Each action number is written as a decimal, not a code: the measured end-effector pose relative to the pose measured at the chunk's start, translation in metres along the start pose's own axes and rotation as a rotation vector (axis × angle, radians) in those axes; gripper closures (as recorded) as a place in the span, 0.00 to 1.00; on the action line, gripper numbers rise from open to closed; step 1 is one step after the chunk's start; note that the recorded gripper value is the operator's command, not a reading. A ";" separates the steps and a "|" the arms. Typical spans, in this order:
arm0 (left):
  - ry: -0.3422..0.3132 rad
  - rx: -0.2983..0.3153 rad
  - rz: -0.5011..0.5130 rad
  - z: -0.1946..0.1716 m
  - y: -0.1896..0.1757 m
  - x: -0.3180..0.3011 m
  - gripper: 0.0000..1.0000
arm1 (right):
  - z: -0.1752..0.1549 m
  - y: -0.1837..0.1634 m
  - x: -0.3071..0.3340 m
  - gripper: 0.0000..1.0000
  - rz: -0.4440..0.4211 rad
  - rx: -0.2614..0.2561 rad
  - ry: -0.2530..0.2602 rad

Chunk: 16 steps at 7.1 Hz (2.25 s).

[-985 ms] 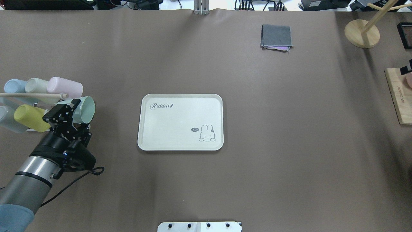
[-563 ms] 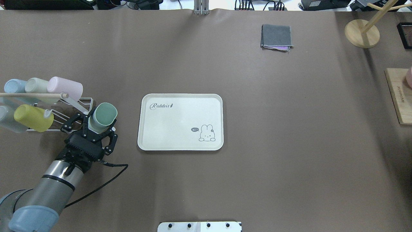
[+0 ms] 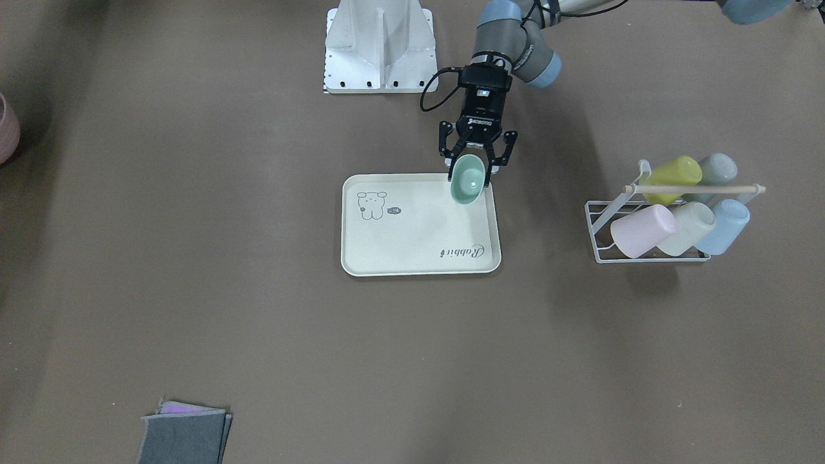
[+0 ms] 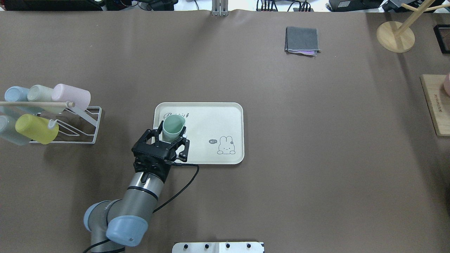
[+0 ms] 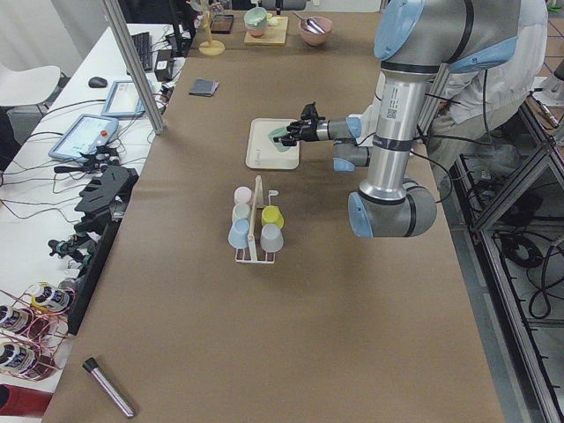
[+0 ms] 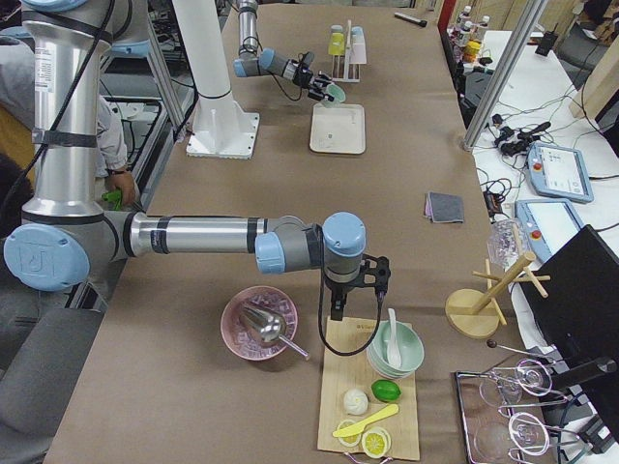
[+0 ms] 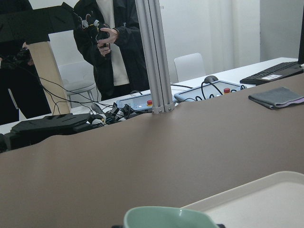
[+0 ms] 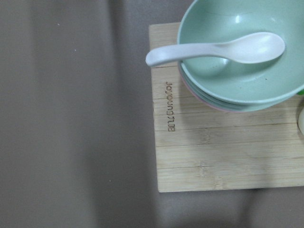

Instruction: Pick up and place green cup on tray

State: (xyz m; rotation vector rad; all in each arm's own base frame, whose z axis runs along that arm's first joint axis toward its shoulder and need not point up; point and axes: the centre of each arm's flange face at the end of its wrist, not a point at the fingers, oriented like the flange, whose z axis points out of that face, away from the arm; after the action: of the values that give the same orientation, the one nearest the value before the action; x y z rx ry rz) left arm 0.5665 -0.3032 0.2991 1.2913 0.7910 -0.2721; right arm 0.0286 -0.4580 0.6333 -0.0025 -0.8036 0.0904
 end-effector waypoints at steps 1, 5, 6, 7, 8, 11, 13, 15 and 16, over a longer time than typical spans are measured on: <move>-0.001 0.023 -0.046 0.015 -0.006 0.022 0.32 | 0.002 0.002 0.007 0.01 -0.030 -0.024 0.019; -0.004 0.058 -0.097 0.037 0.001 0.029 0.31 | 0.000 0.004 0.015 0.01 -0.090 -0.041 0.045; -0.008 0.061 -0.095 0.041 0.006 0.025 0.29 | -0.007 0.004 0.020 0.01 -0.088 -0.032 0.046; -0.013 0.065 -0.094 0.045 0.009 0.020 0.28 | -0.013 0.004 0.024 0.01 -0.086 -0.025 0.047; -0.017 0.068 -0.094 0.050 0.016 0.014 0.28 | -0.016 0.004 0.027 0.01 -0.087 -0.024 0.047; -0.020 0.073 -0.095 0.056 0.025 0.007 0.21 | -0.018 0.005 0.029 0.01 -0.100 -0.032 0.037; -0.020 0.074 -0.095 0.057 0.024 0.008 0.20 | -0.020 0.004 0.028 0.01 -0.104 -0.036 0.034; -0.021 0.073 -0.092 0.057 0.026 0.008 0.20 | -0.022 0.004 0.028 0.01 -0.114 -0.032 0.034; -0.021 0.072 -0.090 0.057 0.026 0.008 0.19 | -0.023 0.003 0.028 0.01 -0.120 -0.030 0.034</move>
State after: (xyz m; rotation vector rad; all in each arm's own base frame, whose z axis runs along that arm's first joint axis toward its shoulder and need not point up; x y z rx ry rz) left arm 0.6089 -0.3469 0.3176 1.3197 0.8285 -0.3887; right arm 0.0642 -0.4516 0.6367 0.0159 -0.7694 -0.0346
